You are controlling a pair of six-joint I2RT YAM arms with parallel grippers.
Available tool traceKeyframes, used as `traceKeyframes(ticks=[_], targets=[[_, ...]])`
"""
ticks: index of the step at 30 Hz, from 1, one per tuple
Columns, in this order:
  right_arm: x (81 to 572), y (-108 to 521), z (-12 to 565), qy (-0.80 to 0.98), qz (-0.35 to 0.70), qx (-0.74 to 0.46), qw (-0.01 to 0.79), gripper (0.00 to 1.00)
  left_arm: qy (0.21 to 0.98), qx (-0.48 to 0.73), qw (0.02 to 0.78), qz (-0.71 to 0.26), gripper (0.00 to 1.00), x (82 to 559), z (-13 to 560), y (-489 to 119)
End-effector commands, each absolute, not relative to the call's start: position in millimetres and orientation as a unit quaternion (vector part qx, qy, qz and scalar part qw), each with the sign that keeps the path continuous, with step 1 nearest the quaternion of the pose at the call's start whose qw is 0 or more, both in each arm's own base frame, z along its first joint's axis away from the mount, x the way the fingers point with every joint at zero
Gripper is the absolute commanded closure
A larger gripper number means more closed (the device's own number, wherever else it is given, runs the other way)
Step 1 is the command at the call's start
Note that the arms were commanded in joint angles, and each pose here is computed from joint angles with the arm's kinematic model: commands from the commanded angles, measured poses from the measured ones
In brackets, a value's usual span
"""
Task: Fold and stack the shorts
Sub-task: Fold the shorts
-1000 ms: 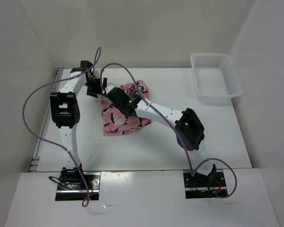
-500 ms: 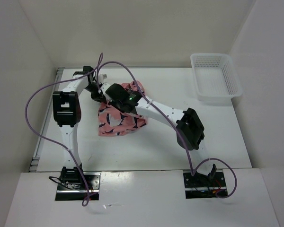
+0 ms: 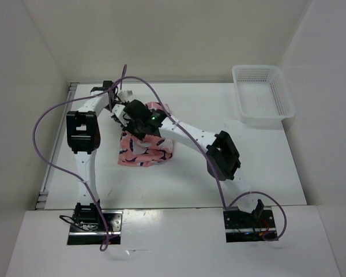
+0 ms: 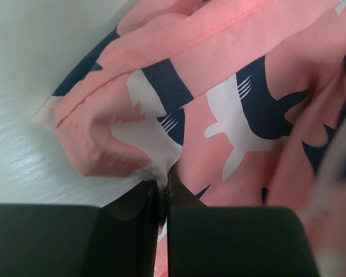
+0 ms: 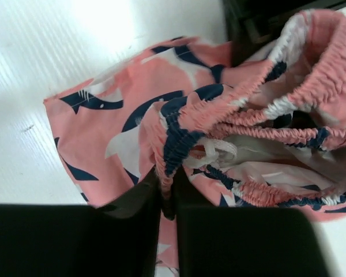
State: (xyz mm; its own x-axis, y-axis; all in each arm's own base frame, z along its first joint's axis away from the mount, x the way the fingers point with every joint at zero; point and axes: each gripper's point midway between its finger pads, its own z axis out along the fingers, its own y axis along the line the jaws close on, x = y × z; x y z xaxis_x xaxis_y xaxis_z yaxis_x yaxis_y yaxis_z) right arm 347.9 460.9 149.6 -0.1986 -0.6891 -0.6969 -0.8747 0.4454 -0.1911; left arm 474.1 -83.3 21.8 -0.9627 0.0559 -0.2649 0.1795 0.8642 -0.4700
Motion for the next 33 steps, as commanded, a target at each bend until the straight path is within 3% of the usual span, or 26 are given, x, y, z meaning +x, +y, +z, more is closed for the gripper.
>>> traceKeyframes(ticks=[1, 2, 4, 5, 7, 14, 18, 21, 29, 32, 33], targets=[[339.1, 484.7, 129.7, 0.757, 0.168, -0.521, 0.356, 0.81, 0.958, 0.067, 0.122, -0.251, 0.84, 479.8, 17.9, -85.4], [337.6, 488.3, 126.0, 0.761, 0.178, -0.515, 0.352, 0.65, 0.957, 0.063, 0.130, -0.250, 0.81, 484.4, 21.5, -80.2], [328.2, 498.8, 128.2, 0.755, 0.198, -0.519, 0.348, 0.42, 0.959, 0.061, 0.143, -0.235, 0.69, 492.5, 26.3, -71.4], [321.0, 506.1, 133.8, 0.754, 0.211, -0.516, 0.348, 0.38, 0.959, 0.054, 0.151, -0.234, 0.57, 496.8, 29.6, -63.0], [319.3, 516.9, 159.8, 0.742, 0.241, -0.508, 0.365, 0.34, 0.962, 0.042, 0.163, -0.217, 0.50, 505.6, 33.5, -45.0], [326.2, 508.6, 260.0, 0.734, 0.267, -0.430, 0.452, 0.32, 0.944, 0.022, 0.283, -0.168, 0.36, 554.2, 124.4, 12.1], [328.9, 447.8, 217.8, 0.776, 0.180, -0.398, 0.454, 0.31, 0.927, 0.066, 0.292, -0.227, 0.32, 534.6, 168.9, -36.7], [330.7, 417.9, 169.0, 0.808, 0.110, -0.393, 0.425, 0.31, 0.935, 0.084, 0.244, -0.241, 0.29, 511.8, 148.3, -70.8], [335.3, 371.7, 86.0, 0.859, 0.057, -0.346, 0.374, 0.30, 0.953, 0.098, 0.158, -0.240, 0.24, 480.8, 81.2, -104.5], [322.1, 364.4, 59.9, 0.867, 0.059, -0.354, 0.344, 0.38, 0.956, 0.105, 0.141, -0.233, 0.30, 473.9, 63.7, -112.1], [318.9, 365.2, 55.1, 0.869, 0.067, -0.353, 0.340, 0.41, 0.956, 0.105, 0.142, -0.233, 0.38, 474.2, 61.3, -112.2]])
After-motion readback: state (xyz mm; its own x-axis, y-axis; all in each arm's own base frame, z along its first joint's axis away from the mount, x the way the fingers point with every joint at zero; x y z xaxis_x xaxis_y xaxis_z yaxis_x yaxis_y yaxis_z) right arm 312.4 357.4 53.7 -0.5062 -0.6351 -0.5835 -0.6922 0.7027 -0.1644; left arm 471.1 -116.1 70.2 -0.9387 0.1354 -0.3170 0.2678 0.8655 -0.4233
